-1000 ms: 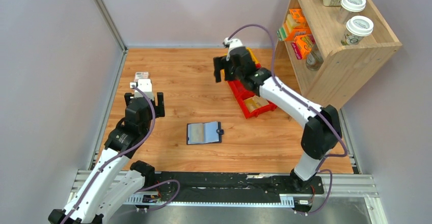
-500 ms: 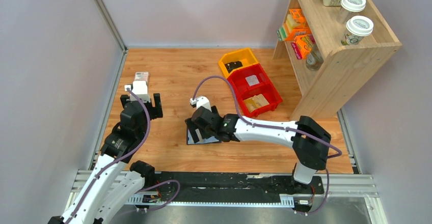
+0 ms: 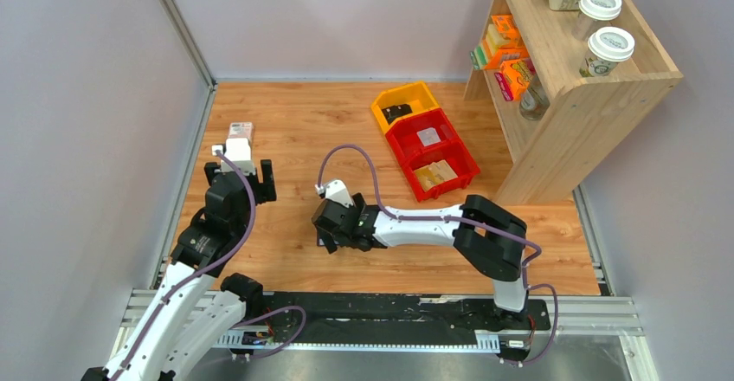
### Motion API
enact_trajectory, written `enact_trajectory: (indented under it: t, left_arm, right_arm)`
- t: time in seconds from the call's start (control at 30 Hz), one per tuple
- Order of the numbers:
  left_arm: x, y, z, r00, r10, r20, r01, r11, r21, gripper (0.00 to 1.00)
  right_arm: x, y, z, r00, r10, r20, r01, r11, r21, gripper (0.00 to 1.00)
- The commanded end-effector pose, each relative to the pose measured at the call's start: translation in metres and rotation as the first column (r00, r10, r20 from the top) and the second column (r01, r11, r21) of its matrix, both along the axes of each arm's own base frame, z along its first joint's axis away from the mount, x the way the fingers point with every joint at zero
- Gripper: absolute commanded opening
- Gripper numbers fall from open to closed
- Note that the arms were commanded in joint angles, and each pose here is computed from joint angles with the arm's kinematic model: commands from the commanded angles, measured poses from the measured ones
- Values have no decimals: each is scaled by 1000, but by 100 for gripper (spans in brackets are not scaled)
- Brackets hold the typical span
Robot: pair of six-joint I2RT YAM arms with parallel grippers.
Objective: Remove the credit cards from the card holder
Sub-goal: Remove the credit card from the card holder.
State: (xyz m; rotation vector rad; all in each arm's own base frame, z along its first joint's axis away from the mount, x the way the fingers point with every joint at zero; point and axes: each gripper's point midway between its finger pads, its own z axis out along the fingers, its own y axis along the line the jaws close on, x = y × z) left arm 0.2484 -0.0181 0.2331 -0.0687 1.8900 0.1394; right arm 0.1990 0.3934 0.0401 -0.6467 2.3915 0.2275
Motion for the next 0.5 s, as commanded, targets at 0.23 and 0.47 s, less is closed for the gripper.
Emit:
enact_trajectory:
  t: [0.23,0.47]
  left_arm:
    - [3,-1,4,1000,7,5,-7,1000,-10,87]
    - [4,-3,2,1000,0,-2,0,1000,-9,87]
  right_arm:
    - [35,-26,-4,992,-54,112,61,996,-58,76]
    - [42,-32,18,988,-48,145,51,999,-16,54]
